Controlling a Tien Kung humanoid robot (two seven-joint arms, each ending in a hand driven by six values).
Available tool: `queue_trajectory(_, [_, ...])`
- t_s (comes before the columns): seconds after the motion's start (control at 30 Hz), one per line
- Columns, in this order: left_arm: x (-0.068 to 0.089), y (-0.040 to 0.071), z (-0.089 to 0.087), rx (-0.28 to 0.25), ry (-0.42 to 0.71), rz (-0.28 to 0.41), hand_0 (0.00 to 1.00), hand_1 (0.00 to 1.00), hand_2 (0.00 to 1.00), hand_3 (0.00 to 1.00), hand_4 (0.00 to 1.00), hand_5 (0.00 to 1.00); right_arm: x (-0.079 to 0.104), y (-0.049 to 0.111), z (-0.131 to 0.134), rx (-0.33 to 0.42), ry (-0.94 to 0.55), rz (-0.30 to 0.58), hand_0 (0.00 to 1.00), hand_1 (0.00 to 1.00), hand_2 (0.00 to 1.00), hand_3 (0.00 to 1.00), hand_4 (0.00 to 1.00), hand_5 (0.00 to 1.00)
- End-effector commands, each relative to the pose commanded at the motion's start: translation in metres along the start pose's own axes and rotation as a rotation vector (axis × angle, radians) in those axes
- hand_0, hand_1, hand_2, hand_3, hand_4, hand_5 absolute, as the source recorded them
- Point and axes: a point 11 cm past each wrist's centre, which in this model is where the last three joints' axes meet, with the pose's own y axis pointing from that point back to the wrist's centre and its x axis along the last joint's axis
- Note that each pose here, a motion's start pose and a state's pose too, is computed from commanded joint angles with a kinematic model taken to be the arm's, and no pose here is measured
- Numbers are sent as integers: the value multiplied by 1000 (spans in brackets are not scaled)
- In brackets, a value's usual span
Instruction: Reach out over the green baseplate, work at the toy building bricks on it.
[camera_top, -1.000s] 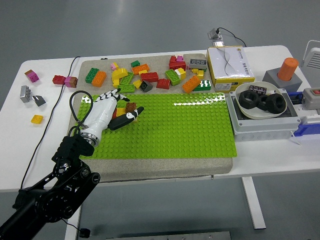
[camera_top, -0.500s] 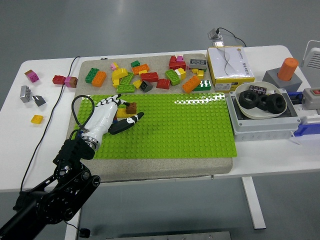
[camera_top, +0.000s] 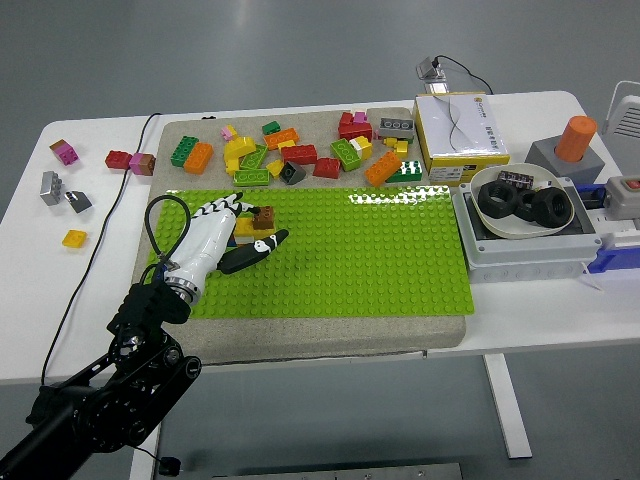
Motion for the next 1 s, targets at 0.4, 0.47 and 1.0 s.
queue_trajectory(0.4, [10, 2, 0, -21, -33, 26, 998, 998, 998, 708, 927, 998, 1, 0, 0, 0, -4, 1, 590, 579, 641, 666, 620, 782])
queue_trajectory(0.47, [12, 2, 0, -26, -39, 29, 998, 998, 998, 708, 927, 998, 1, 0, 0, 0, -5, 2, 590, 579, 641, 666, 620, 782])
queue_trajectory(1.0, [10, 1, 1, -16, -49, 21, 998, 998, 998, 706, 925, 998, 0, 0, 0, -1, -5, 0, 590, 579, 641, 667, 620, 785])
